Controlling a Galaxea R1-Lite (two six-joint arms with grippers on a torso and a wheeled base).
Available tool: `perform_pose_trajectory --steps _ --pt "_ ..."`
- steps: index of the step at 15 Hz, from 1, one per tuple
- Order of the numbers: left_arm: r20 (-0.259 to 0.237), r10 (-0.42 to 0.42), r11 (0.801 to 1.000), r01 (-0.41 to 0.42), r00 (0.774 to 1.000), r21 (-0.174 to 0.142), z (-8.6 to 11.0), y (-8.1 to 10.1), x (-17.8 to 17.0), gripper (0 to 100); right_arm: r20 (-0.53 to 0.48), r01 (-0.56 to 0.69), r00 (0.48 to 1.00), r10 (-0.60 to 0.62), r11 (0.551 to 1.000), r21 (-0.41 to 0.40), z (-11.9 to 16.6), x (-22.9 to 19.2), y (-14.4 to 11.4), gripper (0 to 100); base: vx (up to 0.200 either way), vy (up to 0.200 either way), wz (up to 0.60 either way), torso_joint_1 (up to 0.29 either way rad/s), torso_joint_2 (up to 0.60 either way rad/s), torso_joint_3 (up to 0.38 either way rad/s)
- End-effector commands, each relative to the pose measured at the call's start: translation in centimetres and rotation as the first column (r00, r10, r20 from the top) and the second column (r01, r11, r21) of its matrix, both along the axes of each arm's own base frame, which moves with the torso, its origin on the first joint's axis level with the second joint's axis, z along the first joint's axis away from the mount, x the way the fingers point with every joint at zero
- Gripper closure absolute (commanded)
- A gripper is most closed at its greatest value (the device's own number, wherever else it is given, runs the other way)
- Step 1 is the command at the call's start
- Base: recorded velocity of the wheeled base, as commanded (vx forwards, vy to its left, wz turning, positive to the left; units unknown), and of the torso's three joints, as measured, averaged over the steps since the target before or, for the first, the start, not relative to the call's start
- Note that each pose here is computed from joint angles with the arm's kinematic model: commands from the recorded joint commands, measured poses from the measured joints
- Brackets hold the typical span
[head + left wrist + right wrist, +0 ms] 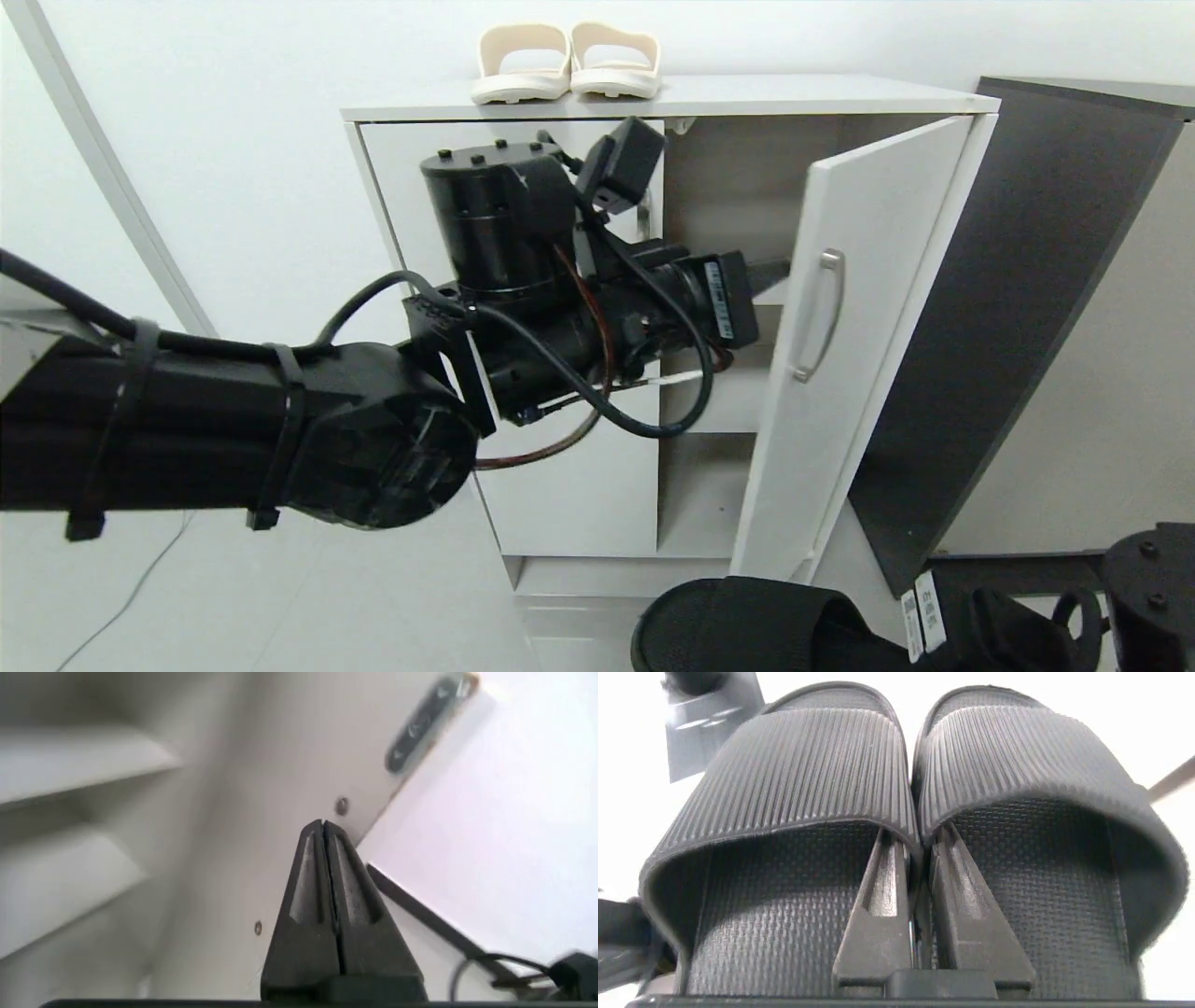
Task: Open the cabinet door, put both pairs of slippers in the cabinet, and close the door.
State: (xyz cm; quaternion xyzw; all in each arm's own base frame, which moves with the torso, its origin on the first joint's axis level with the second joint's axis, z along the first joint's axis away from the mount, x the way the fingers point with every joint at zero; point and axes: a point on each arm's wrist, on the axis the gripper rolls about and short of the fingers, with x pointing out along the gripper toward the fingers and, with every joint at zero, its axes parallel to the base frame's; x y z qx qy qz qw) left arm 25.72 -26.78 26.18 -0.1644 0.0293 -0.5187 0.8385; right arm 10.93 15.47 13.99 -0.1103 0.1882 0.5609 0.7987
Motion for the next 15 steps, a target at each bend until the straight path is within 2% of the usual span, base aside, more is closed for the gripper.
perform_pose_trajectory --steps 1,3,5,7,8,9,10,11,12,13,14,15 --pt "0.003 -0.059 0.998 0.059 0.998 0.025 -1.1 -2.1 -1.4 100 0.002 -0.014 1.000 0.014 1.000 0.002 0.0 -0.4 -0.1 100 0.000 0.000 0.00 0.000 0.00 0.000" --pt "0.001 -0.044 0.999 0.044 0.999 0.025 -1.2 -1.8 -1.0 100 0.021 -0.027 0.999 0.027 1.000 -0.007 -0.1 -0.5 -0.1 100 0.000 0.000 0.00 0.000 0.00 0.000" --pt "0.005 -0.011 1.000 0.011 1.000 0.022 -1.0 -0.7 -0.4 100 0.018 -0.028 0.999 0.028 1.000 -0.009 -0.1 -0.4 0.0 100 0.000 0.000 0.00 0.000 0.00 0.000" --pt "0.043 0.076 0.997 -0.075 0.996 -0.024 0.9 1.9 -0.4 100 0.015 -0.017 1.000 0.017 1.000 -0.013 -0.2 -0.1 0.2 100 0.000 0.000 0.00 0.000 0.00 0.000" --pt "0.051 0.155 0.987 -0.153 0.987 -0.047 1.8 3.3 -1.1 100 0.007 0.013 1.000 -0.012 1.000 -0.018 -0.3 0.7 0.3 100 0.000 0.000 0.00 0.000 0.00 0.000" --pt "0.058 0.241 0.969 -0.237 0.969 -0.068 2.7 4.8 -2.0 100 0.008 0.062 0.998 -0.062 0.998 -0.021 -0.2 1.7 0.1 100 0.000 0.000 0.00 0.000 0.00 0.000" --pt "0.067 0.330 0.943 -0.326 0.942 -0.070 3.2 6.6 -3.4 100 0.020 0.140 0.990 -0.139 0.990 -0.030 -0.1 2.8 0.2 100 0.000 0.000 0.00 0.000 0.00 0.000" --pt "0.093 0.414 0.910 -0.411 0.906 -0.051 3.3 8.9 -5.1 100 0.023 0.239 0.971 -0.239 0.970 -0.033 0.1 3.7 0.5 100 0.000 0.000 0.00 0.000 0.00 0.000" --pt "0.128 0.484 0.873 -0.487 0.866 -0.007 2.9 11.2 -7.0 100 0.006 0.324 0.946 -0.324 0.946 -0.016 0.4 4.3 0.8 100 0.000 0.000 0.00 0.000 0.00 0.000" --pt "0.152 0.544 0.833 -0.553 0.825 0.020 2.9 13.9 -9.2 100 -0.015 0.375 0.927 -0.375 0.927 0.008 0.9 4.7 1.2 100 0.000 0.000 0.00 0.000 0.00 0.000" --pt "0.150 0.615 0.777 -0.628 0.774 0.052 2.7 17.1 -11.1 100 -0.034 0.399 0.917 -0.398 0.917 0.024 1.1 5.2 1.8 100 0.000 0.000 0.00 0.000 0.00 0.000" --pt "0.139 0.684 0.711 -0.697 0.716 0.092 2.4 20.0 -12.9 100 -0.037 0.430 0.903 -0.429 0.903 0.027 1.2 5.6 2.1 100 0.000 0.000 0.00 0.000 0.00 0.000"
